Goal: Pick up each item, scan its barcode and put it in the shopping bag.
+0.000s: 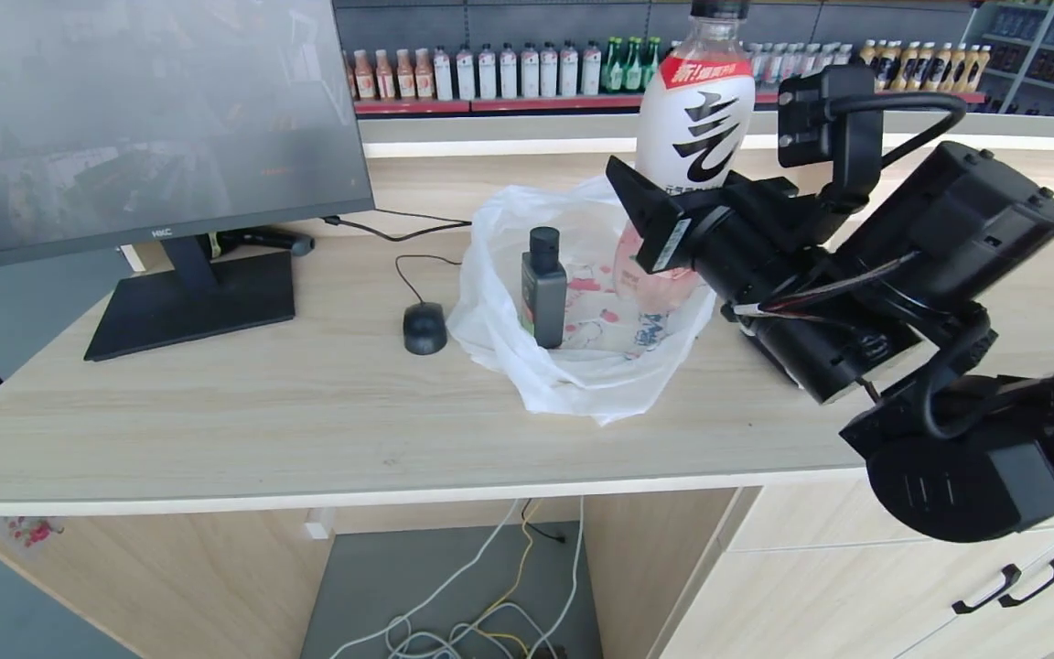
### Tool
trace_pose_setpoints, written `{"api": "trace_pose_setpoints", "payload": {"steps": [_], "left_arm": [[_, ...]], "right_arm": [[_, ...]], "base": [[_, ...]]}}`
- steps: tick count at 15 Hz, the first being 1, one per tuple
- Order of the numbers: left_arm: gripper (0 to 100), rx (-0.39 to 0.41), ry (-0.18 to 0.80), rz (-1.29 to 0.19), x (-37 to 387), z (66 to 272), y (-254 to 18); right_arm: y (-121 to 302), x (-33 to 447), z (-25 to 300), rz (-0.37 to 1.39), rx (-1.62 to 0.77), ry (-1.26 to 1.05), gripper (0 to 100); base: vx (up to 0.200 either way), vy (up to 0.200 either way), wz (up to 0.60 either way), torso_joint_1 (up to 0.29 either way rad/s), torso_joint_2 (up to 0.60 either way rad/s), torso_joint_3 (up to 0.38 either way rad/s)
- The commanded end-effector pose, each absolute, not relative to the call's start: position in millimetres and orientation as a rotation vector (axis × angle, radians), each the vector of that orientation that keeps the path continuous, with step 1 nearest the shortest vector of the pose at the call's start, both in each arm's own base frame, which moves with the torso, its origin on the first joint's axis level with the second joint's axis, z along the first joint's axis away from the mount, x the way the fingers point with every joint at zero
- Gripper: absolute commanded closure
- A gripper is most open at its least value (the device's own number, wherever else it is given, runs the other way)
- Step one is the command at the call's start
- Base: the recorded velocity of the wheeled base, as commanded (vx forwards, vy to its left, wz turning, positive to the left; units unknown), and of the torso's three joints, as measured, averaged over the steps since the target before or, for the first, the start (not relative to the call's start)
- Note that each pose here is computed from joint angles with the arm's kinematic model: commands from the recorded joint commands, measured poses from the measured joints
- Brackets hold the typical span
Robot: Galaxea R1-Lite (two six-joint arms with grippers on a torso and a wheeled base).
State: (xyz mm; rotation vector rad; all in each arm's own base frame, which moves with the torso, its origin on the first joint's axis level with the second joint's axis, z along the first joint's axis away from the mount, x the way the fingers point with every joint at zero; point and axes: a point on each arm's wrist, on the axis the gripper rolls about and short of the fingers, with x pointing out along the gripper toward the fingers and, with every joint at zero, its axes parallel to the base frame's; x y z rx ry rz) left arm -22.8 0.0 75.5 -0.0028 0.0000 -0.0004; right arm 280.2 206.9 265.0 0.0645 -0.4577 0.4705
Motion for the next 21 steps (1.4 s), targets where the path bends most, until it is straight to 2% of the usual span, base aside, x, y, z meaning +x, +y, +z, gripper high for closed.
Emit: {"api": "trace_pose_setpoints", "payload": {"steps": [1,17,21], "left_arm": [[0,-0.003,0.000,0.000,-22.8,75.5,0.0],[0,-0.003,0.000,-0.002,-22.8,75.5,0.0],[0,-0.003,0.000,0.000,-22.8,75.5,0.0]], "right_arm": [[214.4,291.5,259.2,0.470,0.060,-0.451,100],[221.8,352.4,229.8,0.405,0.051,-0.425,100],[199.6,371.4,223.7,0.344,0.034,-0.416,100]], "base": [[0.000,0.000,0.00,0.000,0.00,0.000],[0.000,0.000,0.00,0.000,0.00,0.000],[0.000,0.000,0.00,0.000,0.00,0.000]]}}
